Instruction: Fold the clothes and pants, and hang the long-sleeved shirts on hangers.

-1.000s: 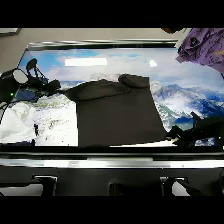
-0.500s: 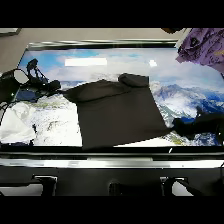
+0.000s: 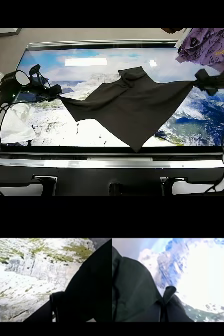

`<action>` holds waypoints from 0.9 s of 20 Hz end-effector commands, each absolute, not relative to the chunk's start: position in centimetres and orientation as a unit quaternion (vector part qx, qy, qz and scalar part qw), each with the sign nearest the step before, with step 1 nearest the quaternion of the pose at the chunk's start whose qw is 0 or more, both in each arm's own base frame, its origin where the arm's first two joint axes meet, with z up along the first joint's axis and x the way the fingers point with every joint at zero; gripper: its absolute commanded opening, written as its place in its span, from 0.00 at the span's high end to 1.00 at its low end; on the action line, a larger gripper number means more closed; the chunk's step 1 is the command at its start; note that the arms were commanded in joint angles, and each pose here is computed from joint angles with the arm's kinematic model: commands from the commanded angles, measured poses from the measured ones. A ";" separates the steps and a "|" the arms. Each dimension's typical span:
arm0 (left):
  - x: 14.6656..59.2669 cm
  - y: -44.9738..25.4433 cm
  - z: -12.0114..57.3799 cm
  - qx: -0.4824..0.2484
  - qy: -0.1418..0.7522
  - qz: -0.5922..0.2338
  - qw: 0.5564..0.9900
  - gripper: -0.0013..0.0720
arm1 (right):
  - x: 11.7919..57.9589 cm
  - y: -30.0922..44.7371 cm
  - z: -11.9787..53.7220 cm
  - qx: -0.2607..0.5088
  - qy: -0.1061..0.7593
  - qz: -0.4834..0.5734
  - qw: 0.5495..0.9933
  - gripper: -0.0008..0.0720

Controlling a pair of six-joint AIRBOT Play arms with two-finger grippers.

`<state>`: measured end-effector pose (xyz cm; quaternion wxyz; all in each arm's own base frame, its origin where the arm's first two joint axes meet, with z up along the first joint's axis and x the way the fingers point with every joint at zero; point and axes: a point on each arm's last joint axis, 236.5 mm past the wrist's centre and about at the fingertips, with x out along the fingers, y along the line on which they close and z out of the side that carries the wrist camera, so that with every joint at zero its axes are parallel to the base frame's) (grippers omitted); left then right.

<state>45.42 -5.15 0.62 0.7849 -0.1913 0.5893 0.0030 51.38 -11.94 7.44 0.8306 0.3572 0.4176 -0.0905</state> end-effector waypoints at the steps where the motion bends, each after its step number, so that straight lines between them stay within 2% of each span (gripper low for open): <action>1: 43.7 -5.6 -1.2 -0.191 0.618 0.007 0.763 0.96 | 55.4 -8.7 6.8 0.366 0.422 -0.068 0.827 0.93; 2: 43.3 -5.9 -1.6 -0.189 0.623 0.006 0.759 0.96 | 55.3 -7.1 5.6 0.357 0.443 -0.061 0.820 0.93; 3: 43.1 -6.0 -1.9 -0.191 0.626 0.009 0.756 0.96 | 54.9 -6.1 4.9 0.346 0.460 -0.056 0.816 0.86; 4: 43.0 -6.0 -1.9 -0.195 0.626 0.011 0.755 0.96 | 54.4 -5.6 4.8 0.341 0.472 -0.053 0.811 0.73; 5: 43.1 -6.0 -1.8 -0.195 0.625 0.011 0.755 0.96 | 53.4 -5.7 5.0 0.339 0.486 -0.052 0.804 0.65; 7: 43.1 -6.0 -1.7 -0.196 0.625 0.011 0.756 0.96 | 50.3 -7.0 5.8 0.307 0.521 -0.036 0.796 0.60; 8: 43.1 -6.0 -1.6 -0.196 0.624 0.011 0.756 0.96 | 48.3 -8.1 6.1 0.291 0.541 -0.032 0.788 0.48; 9: 43.1 -6.0 -1.6 -0.196 0.624 0.011 0.757 0.96 | 45.9 -9.5 6.2 0.276 0.564 -0.036 0.777 0.47; 12: 43.1 -6.0 -1.6 -0.195 0.624 0.011 0.757 0.96 | 40.7 -10.6 5.8 0.333 0.555 -0.058 0.760 0.47; 14: 43.1 -6.0 -1.6 -0.196 0.623 0.011 0.757 0.96 | 35.9 -7.1 2.9 0.357 0.576 -0.054 0.733 0.45; 15: 43.1 -6.0 -1.6 -0.195 0.623 0.011 0.757 0.95 | 33.6 -4.3 1.4 0.385 0.580 -0.042 0.717 0.33; 16: 43.1 -6.0 -1.6 -0.195 0.624 0.011 0.757 0.95 | 31.6 -2.0 -0.1 0.405 0.581 -0.036 0.705 0.28; 18: 43.1 -6.0 -1.6 -0.196 0.624 0.011 0.757 0.95 | 27.2 3.0 -3.5 0.426 0.593 -0.029 0.683 0.28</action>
